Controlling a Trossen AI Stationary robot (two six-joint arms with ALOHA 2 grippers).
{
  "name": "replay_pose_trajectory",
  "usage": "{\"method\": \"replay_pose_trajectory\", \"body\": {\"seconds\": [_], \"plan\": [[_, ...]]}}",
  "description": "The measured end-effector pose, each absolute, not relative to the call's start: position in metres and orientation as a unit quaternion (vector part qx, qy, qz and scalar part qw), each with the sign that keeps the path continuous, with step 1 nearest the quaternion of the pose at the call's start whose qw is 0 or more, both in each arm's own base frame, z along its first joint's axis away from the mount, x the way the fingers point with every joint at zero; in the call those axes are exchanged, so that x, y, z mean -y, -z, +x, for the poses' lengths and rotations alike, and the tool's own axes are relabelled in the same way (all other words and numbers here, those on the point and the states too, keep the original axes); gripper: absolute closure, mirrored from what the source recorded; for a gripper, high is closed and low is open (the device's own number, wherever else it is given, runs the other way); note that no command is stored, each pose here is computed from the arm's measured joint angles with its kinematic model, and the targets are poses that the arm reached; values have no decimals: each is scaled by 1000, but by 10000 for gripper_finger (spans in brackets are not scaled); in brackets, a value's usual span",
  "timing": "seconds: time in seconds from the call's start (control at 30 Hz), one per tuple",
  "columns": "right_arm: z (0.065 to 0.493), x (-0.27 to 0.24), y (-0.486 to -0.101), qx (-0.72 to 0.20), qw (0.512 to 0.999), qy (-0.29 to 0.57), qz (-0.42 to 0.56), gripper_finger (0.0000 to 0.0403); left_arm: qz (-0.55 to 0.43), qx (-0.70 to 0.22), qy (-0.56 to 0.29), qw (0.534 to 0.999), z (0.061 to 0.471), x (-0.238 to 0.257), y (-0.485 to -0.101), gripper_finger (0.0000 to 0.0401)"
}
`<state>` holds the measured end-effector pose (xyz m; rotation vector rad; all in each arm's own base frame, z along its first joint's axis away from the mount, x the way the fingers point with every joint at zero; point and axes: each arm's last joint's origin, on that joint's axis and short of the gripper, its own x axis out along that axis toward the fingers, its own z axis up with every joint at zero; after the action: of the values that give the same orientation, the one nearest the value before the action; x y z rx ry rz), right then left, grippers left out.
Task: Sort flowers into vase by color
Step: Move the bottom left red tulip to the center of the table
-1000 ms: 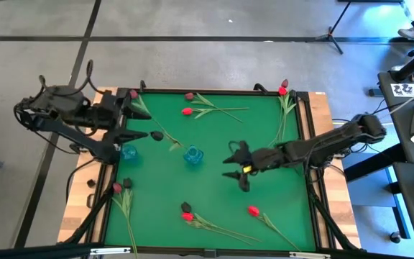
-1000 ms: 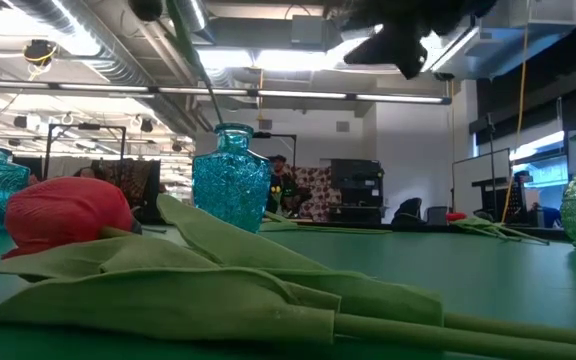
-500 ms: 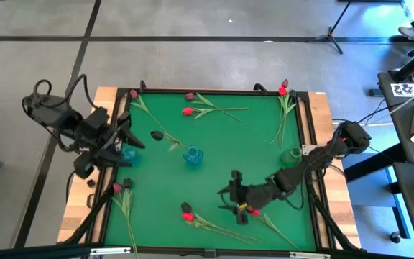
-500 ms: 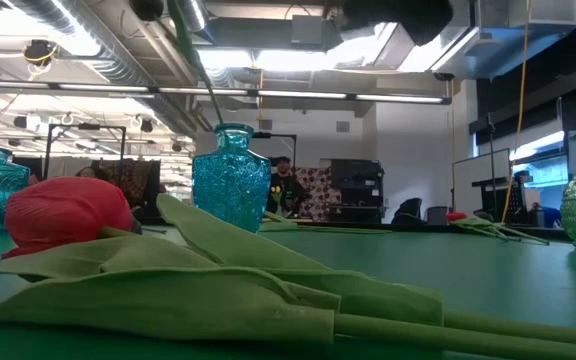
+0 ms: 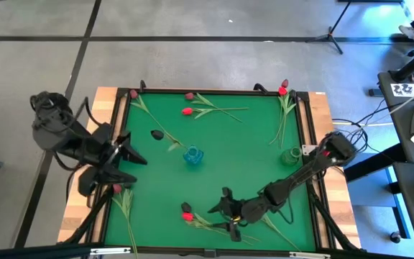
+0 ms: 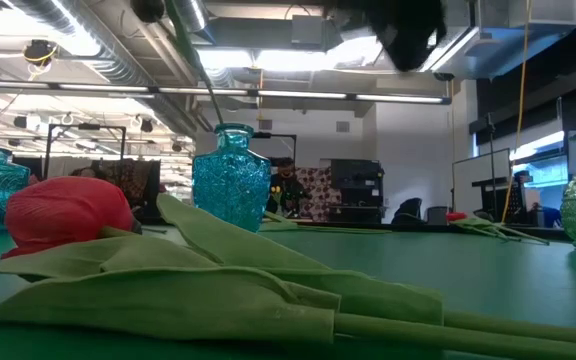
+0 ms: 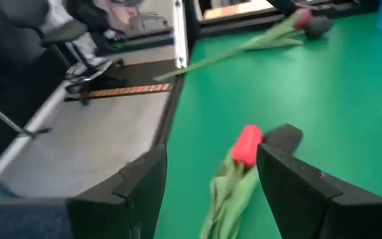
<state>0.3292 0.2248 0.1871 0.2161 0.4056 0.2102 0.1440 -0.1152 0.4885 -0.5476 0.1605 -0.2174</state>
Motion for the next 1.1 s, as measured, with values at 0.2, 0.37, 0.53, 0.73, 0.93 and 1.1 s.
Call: {"method": "replay_pose_trajectory", "body": {"seconds": [0.2,0.37,0.53,0.73,0.93,1.1], "plan": [[352,-238,-147,-195,977,-82,33,172,-311,-84,64,944,152,121,-483,136],[363,-248,-118,-236,967,-97,-13,172,-306,-83,55,947,153,121,-482,136],[358,-248,-104,-315,946,-68,-32,172,-298,-77,43,951,153,120,-482,136],[346,-240,-114,-378,926,-20,4,172,-292,-75,29,953,153,119,-481,136],[319,-221,-158,-450,891,45,44,172,-285,-80,20,955,153,118,-480,136],[292,-200,-194,-477,869,115,63,172,-272,-85,-2,959,153,117,-477,136]]}}
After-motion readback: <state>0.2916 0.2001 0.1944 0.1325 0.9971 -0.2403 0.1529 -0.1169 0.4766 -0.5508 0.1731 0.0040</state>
